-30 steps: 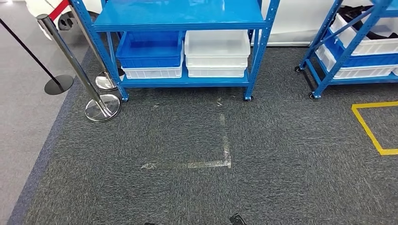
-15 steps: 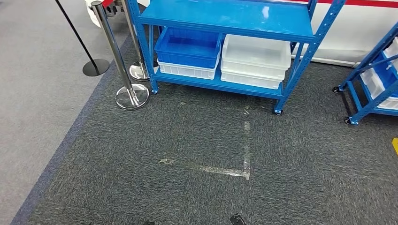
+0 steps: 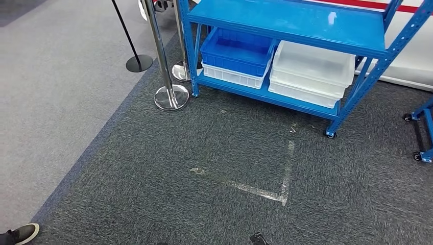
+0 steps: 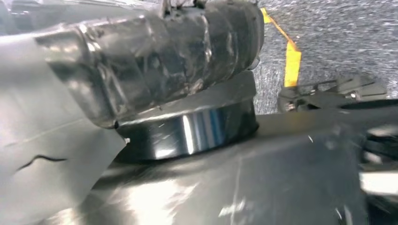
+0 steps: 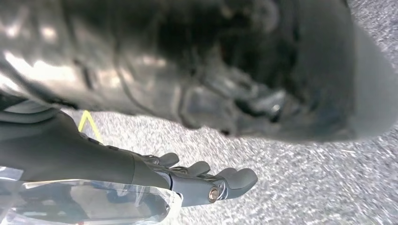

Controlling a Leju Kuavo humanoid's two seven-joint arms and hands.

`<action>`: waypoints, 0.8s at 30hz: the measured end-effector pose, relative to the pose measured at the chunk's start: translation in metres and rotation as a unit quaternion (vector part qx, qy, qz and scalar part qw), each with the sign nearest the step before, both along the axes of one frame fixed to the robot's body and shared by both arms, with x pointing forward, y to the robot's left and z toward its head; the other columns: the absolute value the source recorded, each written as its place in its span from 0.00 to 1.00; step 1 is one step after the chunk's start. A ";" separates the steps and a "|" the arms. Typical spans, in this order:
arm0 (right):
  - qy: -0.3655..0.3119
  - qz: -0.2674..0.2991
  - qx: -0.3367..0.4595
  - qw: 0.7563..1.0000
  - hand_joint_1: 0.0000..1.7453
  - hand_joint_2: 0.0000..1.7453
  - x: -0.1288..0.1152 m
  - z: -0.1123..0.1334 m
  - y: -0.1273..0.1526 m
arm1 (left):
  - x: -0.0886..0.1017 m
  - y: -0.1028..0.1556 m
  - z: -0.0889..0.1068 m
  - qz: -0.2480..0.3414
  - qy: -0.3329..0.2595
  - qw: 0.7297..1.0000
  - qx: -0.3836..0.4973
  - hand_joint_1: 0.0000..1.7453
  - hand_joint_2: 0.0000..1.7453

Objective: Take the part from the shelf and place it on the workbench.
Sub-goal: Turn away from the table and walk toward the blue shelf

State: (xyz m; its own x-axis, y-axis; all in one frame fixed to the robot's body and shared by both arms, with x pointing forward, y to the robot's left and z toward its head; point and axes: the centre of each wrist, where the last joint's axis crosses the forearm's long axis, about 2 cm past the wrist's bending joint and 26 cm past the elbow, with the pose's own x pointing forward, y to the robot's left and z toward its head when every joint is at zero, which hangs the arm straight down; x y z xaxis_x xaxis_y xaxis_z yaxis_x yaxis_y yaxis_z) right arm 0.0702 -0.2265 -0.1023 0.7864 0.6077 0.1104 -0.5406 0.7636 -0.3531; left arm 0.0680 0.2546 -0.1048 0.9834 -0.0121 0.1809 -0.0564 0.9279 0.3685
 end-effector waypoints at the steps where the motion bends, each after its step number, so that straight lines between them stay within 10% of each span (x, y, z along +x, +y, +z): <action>1: -0.001 -0.001 -0.001 1.000 0.00 0.00 0.001 0.000 0.000 | 0.000 0.000 0.000 0.001 0.000 1.000 0.000 0.00 0.00; 24: -0.006 -0.010 -0.009 1.000 0.00 0.00 0.001 0.000 0.000 | 0.002 -0.001 0.000 0.005 -0.010 1.000 -0.001 0.00 0.00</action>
